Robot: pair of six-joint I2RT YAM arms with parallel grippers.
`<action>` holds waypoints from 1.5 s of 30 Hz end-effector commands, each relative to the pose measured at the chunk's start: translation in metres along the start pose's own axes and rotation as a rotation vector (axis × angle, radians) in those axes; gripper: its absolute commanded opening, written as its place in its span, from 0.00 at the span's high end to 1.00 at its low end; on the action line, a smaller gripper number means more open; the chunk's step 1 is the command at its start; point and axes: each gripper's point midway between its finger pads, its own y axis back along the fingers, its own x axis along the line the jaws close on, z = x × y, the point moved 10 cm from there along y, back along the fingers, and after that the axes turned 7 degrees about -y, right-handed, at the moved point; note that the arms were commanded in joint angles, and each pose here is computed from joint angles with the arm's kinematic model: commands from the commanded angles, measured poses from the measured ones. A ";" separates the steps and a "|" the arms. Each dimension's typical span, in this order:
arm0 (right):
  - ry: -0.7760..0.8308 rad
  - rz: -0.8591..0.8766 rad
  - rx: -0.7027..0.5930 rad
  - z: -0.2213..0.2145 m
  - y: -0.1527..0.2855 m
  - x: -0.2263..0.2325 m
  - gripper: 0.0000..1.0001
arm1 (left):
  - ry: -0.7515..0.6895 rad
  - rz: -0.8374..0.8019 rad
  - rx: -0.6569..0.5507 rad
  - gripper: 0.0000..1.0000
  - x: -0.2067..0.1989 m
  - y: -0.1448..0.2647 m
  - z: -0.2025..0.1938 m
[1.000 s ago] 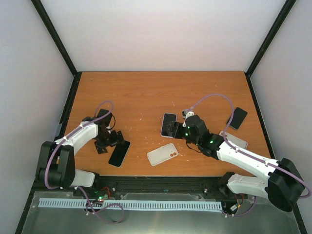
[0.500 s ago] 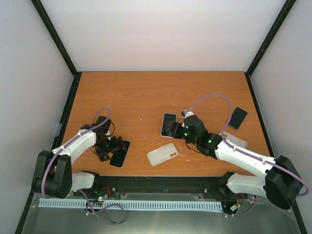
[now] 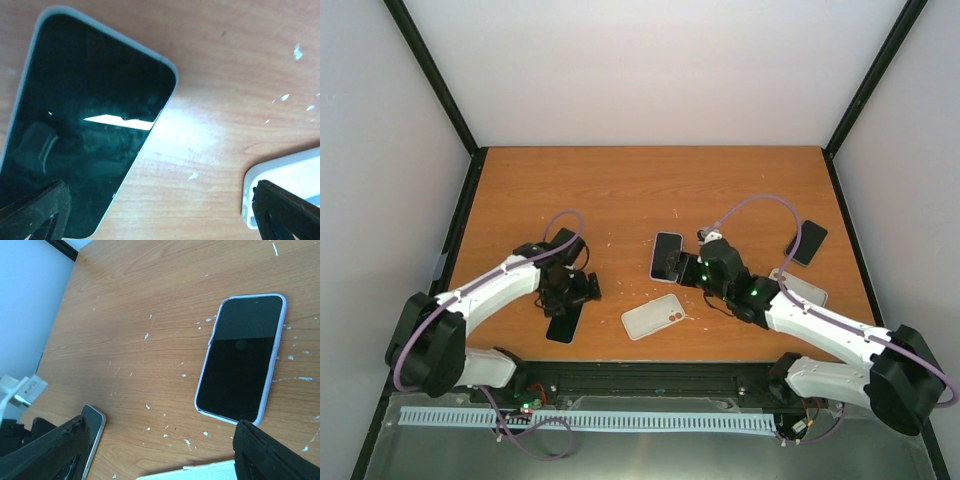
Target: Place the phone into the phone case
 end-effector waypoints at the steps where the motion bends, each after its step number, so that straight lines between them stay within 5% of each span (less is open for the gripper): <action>1: -0.012 -0.023 -0.023 -0.003 0.006 -0.008 0.23 | -0.063 0.162 -0.122 0.00 -0.007 0.022 0.013; 5: -0.006 -0.023 -0.028 -0.003 0.009 -0.009 0.23 | -0.048 0.269 -0.118 0.01 0.003 0.020 0.017; 18: -0.007 -0.027 -0.071 -0.002 0.022 -0.014 0.23 | 0.062 0.224 -0.140 0.01 0.024 0.000 0.039; 24: -0.004 -0.029 -0.097 0.000 0.027 -0.014 0.22 | 0.076 0.115 -0.067 0.01 0.027 -0.032 0.030; 36: -0.008 -0.053 -0.093 -0.002 0.022 -0.019 0.20 | 0.045 -0.017 -0.024 0.00 0.002 -0.025 0.006; 45: -0.023 -0.056 -0.063 -0.008 0.018 -0.024 0.20 | -0.064 0.177 -0.016 0.00 -0.019 -0.031 0.000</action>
